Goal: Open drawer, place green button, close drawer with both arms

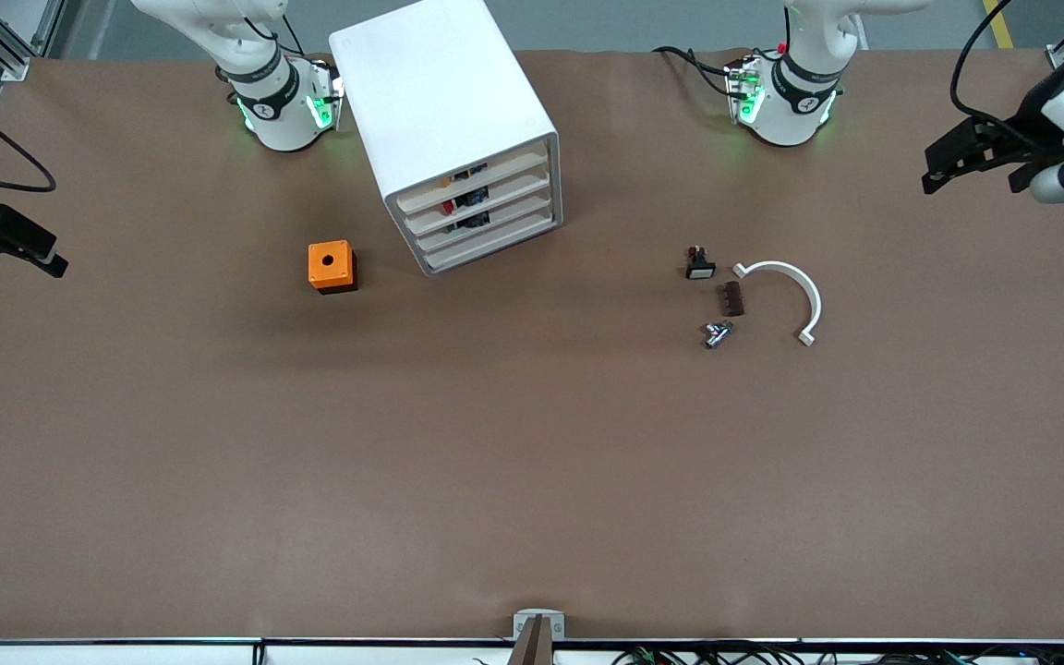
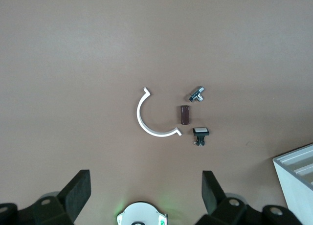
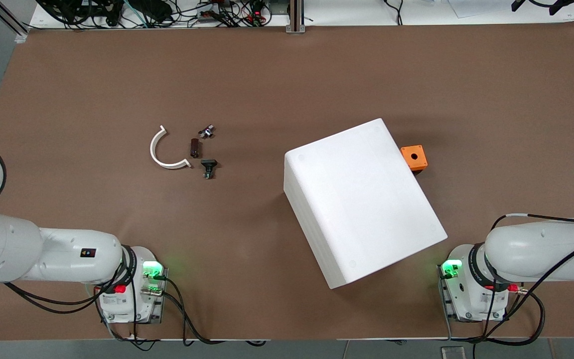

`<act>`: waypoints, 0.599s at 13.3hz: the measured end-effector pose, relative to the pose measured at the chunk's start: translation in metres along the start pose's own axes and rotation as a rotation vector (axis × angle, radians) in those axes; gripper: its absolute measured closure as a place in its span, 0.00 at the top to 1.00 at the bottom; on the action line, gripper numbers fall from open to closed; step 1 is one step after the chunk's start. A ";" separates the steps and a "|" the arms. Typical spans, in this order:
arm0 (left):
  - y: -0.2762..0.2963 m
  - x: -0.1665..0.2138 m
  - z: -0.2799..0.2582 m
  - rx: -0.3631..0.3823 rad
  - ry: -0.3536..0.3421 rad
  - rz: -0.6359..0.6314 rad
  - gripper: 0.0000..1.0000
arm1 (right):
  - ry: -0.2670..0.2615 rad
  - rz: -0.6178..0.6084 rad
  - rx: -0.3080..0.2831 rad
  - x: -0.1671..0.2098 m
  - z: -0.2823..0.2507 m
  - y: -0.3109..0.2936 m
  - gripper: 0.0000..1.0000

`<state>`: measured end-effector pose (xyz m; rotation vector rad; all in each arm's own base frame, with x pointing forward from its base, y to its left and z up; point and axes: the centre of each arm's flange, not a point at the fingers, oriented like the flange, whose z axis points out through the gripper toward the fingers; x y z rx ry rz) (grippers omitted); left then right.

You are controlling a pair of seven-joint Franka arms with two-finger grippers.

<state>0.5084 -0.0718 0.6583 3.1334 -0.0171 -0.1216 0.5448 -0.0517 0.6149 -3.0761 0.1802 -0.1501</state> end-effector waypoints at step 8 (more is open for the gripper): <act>-0.006 -0.006 0.006 0.010 0.035 -0.012 1.00 | 0.000 0.000 0.000 0.000 0.000 0.000 1.00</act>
